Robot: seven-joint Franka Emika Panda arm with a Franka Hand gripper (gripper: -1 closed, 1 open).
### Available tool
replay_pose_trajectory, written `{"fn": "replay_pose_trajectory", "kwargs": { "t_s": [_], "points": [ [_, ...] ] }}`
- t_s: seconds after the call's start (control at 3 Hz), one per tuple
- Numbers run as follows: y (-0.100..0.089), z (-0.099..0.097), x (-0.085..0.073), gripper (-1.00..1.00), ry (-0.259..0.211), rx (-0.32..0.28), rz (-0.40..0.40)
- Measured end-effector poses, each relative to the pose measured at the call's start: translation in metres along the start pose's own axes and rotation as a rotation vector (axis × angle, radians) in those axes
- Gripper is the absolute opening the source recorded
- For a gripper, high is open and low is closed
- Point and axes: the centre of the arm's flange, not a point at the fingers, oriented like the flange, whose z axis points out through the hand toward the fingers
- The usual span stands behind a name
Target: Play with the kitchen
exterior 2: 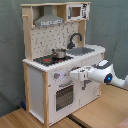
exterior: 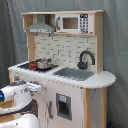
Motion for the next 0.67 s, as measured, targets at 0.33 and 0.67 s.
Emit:
{"fn": "replay_pose_trajectory", "kwargs": {
  "t_s": [0.33, 0.67],
  "points": [
    [-0.0003, -0.0001, -0.0015, -1.0, -0.003, 0.001, 0.095],
    [-0.0002, -0.0003, -0.0014, -1.0, 0.0, 0.0, 0.212]
  ]
}}
